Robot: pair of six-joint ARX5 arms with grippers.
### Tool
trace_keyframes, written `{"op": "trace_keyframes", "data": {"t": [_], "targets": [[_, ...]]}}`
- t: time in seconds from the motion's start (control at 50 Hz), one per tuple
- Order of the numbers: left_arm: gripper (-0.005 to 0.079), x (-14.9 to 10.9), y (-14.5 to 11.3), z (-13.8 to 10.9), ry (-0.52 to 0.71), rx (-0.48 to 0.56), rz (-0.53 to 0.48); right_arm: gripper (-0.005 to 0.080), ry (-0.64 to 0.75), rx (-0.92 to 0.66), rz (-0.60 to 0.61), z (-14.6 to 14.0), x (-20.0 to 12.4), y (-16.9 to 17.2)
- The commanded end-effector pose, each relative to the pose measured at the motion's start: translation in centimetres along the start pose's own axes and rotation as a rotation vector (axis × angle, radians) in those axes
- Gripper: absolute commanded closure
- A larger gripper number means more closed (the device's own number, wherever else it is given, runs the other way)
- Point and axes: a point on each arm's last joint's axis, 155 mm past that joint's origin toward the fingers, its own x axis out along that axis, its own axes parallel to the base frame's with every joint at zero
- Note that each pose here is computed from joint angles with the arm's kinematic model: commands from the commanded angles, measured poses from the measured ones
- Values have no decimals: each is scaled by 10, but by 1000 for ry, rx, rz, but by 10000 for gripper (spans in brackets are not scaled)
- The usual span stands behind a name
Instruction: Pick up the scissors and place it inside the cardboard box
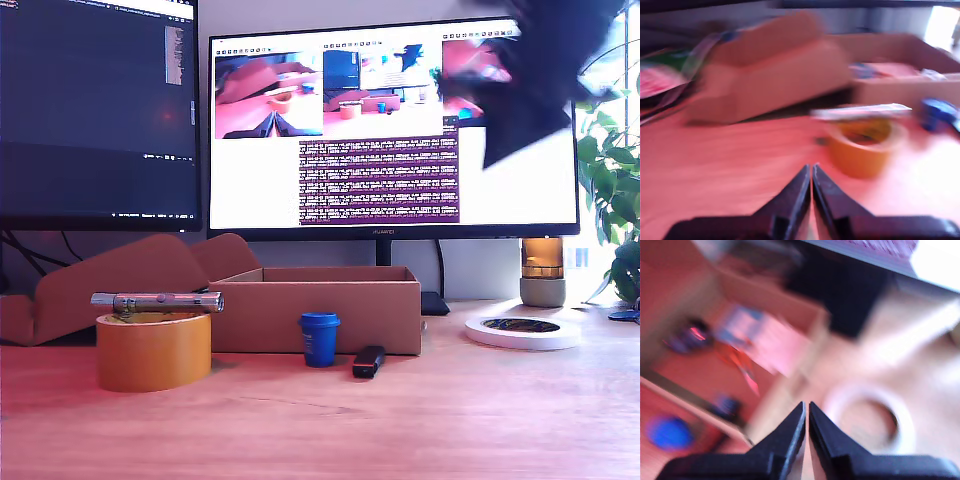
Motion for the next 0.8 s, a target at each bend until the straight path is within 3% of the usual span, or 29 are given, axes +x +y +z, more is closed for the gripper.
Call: {"op": "trace_keyframes", "data": {"t": [0.0, 0.18, 0.56, 0.78], "targets": [[764, 3, 9, -8, 15, -12, 36, 763, 1, 2, 17, -12, -3, 4], [764, 3, 28, -4, -2, -33, 109, 763, 3, 10, 31, -36, -12, 5], [764, 3, 23, 6, -36, -22, 36, 763, -178, 148, -8, -32, -48, -17], [764, 3, 33, 8, -46, 7, 85, 763, -259, 197, -87, -39, -67, -47]]}}
